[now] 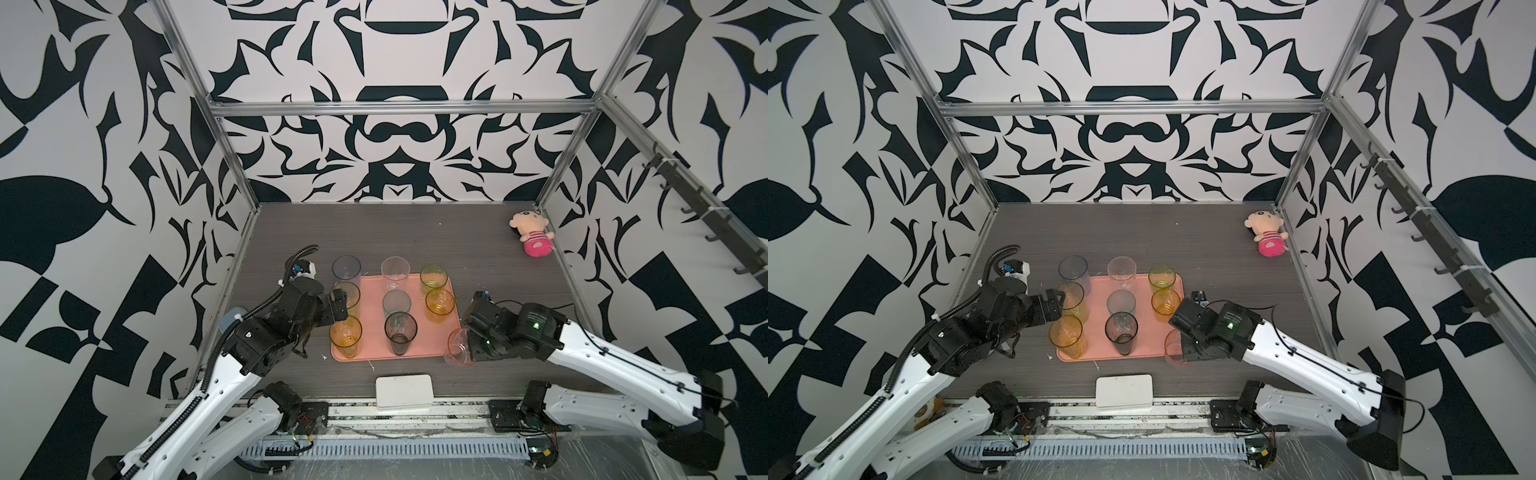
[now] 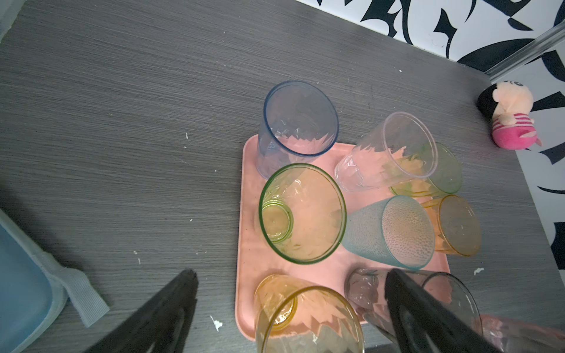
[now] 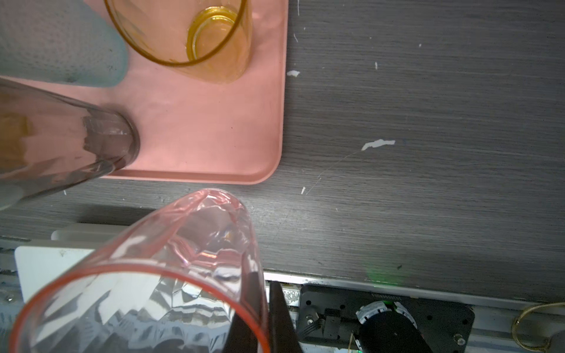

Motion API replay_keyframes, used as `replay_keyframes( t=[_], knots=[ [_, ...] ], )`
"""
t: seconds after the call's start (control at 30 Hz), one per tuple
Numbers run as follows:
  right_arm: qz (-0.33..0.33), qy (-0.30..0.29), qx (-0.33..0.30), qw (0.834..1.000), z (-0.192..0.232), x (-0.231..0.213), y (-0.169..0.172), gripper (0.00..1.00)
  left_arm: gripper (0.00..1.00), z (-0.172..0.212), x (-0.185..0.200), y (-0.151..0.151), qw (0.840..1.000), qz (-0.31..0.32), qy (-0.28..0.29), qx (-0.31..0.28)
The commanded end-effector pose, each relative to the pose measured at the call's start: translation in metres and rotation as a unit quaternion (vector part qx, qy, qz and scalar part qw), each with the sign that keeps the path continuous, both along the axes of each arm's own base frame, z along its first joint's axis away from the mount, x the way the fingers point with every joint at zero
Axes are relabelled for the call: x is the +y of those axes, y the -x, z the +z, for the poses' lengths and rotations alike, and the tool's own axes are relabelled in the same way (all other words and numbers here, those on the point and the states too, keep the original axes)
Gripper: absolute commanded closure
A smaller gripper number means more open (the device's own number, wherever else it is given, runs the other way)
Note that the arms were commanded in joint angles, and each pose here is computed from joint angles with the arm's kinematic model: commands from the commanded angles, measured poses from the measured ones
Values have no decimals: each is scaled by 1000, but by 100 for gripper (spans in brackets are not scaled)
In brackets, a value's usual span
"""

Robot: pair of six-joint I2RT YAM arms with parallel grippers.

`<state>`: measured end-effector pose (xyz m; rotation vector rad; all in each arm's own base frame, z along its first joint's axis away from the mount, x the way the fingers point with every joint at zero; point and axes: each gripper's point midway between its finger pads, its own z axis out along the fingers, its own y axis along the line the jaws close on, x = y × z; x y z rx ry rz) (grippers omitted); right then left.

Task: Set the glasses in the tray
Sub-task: 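Lower the pink cup onto the tray beside the orange cup and open right gripper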

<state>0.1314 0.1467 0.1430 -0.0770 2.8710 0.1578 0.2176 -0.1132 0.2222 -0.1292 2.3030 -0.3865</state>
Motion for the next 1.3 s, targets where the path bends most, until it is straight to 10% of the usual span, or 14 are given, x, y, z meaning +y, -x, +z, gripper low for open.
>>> replay_keyframes(
  t=[0.0,1.27],
  knots=[
    [2,-15,-32,999,-1,15,-16,100,1,-4,2,1,1000,6,2,5],
    [-1,12,29,1000,-62,21,-57,100,1,-7,6,2,1000,14,-10,11]
  ],
)
